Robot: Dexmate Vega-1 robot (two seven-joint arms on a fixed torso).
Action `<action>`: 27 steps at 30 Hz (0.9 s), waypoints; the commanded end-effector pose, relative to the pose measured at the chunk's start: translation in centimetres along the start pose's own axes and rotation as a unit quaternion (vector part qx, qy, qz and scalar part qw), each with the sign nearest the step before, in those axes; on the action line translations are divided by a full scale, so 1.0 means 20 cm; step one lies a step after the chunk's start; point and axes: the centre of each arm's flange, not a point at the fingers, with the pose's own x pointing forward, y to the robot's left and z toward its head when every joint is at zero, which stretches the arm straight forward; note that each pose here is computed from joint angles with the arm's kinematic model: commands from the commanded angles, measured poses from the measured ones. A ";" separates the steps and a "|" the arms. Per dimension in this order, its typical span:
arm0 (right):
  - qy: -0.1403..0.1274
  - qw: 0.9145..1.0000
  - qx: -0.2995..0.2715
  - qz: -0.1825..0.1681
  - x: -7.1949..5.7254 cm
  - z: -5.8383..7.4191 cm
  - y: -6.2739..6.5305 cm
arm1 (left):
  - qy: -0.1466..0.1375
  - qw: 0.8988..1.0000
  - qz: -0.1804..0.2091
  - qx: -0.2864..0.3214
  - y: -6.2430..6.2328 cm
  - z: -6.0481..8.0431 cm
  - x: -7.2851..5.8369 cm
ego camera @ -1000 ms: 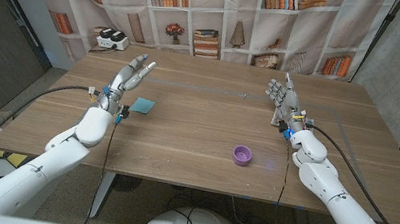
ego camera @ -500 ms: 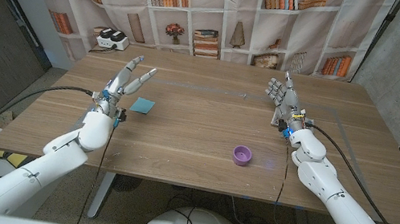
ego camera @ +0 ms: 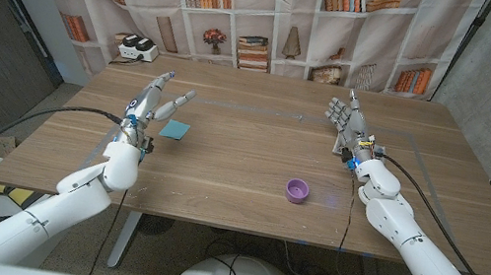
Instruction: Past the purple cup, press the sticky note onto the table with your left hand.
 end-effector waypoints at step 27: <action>-0.008 1.000 0.003 -0.015 -0.08 0.06 -0.03 | 0.041 0.988 0.035 0.143 -0.04 -0.01 -0.06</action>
